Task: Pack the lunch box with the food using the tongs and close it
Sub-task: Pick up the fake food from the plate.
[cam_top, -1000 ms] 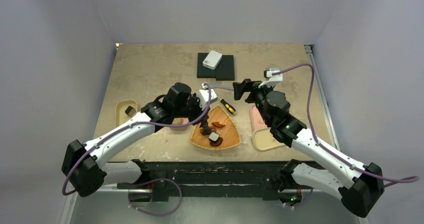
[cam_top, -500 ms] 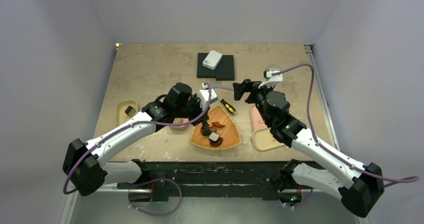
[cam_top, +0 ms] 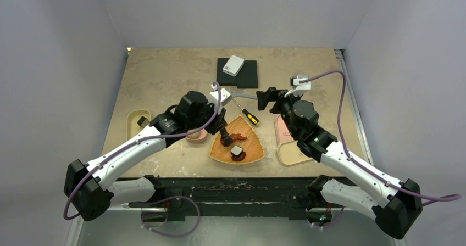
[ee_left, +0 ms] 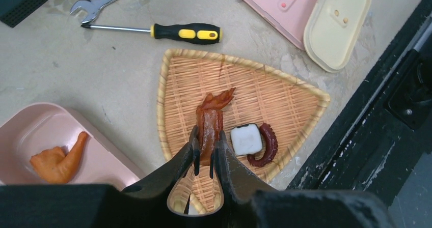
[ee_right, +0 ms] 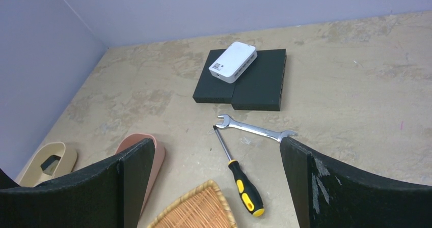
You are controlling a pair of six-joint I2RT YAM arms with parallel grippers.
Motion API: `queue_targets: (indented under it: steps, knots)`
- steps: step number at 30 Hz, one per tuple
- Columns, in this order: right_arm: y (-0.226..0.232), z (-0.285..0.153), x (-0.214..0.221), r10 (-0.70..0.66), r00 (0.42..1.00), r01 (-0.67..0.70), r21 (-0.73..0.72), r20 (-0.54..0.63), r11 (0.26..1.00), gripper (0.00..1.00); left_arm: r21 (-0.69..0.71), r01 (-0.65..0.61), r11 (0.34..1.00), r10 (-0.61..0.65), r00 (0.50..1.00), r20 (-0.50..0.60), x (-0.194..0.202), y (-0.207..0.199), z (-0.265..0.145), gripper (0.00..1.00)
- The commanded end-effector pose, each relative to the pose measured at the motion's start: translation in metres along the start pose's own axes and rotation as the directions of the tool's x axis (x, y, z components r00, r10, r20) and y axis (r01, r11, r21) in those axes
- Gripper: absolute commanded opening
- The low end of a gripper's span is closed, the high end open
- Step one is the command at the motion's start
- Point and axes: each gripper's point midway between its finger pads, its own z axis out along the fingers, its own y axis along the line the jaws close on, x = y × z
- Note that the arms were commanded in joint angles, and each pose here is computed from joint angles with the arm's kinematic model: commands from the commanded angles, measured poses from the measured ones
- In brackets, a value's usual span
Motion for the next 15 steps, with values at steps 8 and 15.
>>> queue_targets:
  steps: [8, 15]
  knots:
    - [-0.011, -0.007, -0.017, 0.025, 0.998, -0.028, 0.046, 0.063, 0.999, 0.96, -0.261, 0.139, 0.955, -0.099, 0.982, 0.163, -0.048, 0.055, -0.029, 0.0]
    - [-0.017, -0.008, -0.022, -0.002, 0.997, -0.004, 0.077, 0.077, 0.997, 0.96, -0.358, 0.269, 0.894, -0.174, 0.945, 0.276, -0.066, 0.106, -0.063, 0.0]
